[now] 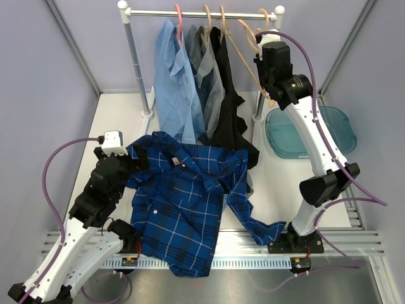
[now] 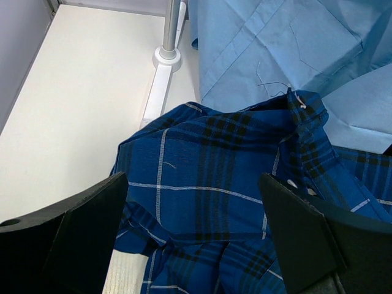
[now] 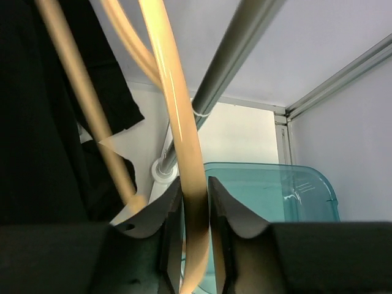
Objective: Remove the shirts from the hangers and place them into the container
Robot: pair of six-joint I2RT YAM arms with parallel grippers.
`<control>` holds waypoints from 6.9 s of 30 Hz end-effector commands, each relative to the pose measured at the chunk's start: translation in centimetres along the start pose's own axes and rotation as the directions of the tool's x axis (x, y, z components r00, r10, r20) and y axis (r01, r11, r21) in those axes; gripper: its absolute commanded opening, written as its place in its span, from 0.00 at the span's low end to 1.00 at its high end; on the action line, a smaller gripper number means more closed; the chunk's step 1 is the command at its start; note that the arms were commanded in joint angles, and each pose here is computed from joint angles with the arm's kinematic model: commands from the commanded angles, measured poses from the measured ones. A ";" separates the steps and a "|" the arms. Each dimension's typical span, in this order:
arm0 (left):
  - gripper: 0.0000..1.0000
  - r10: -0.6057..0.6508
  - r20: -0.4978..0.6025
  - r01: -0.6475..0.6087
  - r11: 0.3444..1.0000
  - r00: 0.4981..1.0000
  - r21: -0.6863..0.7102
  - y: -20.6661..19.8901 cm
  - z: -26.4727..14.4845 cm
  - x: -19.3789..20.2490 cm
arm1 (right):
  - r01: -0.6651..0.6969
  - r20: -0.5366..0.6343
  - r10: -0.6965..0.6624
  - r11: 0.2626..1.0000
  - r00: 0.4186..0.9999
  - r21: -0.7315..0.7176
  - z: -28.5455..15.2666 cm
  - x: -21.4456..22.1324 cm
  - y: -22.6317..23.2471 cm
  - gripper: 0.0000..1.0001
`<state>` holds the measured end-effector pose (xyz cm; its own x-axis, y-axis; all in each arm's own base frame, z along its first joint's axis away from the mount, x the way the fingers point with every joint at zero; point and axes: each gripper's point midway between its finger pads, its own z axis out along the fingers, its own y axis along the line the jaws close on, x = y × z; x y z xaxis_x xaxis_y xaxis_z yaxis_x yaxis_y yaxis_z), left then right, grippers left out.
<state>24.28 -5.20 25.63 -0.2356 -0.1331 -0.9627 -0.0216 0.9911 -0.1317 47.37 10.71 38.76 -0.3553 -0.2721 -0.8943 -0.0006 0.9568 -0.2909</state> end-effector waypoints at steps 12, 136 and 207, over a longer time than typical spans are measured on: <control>0.94 -0.034 0.040 0.033 0.999 0.999 0.023 -0.4 -0.1 -1.0 | -0.095 0.072 0.101 0.992 0.992 -0.083 -4.4 -1.7 -0.8 0.77; 0.99 -0.068 0.163 0.093 0.984 0.984 -0.153 3.9 -1.5 -2.1 | -0.494 0.201 0.451 0.789 0.870 0.366 -20.3 9.8 -14.1 0.00; 0.99 -0.084 0.146 0.101 0.988 0.986 -0.114 3.2 -1.3 -1.9 | -0.767 0.040 0.860 0.431 0.508 0.475 0.1 21.8 -19.6 0.75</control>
<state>23.11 -1.52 26.30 -0.1308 -0.1756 -0.9757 -0.1654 0.9743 -0.1531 40.98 -14.91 20.26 -0.1945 0.7421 -0.6415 0.7725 0.5189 0.3661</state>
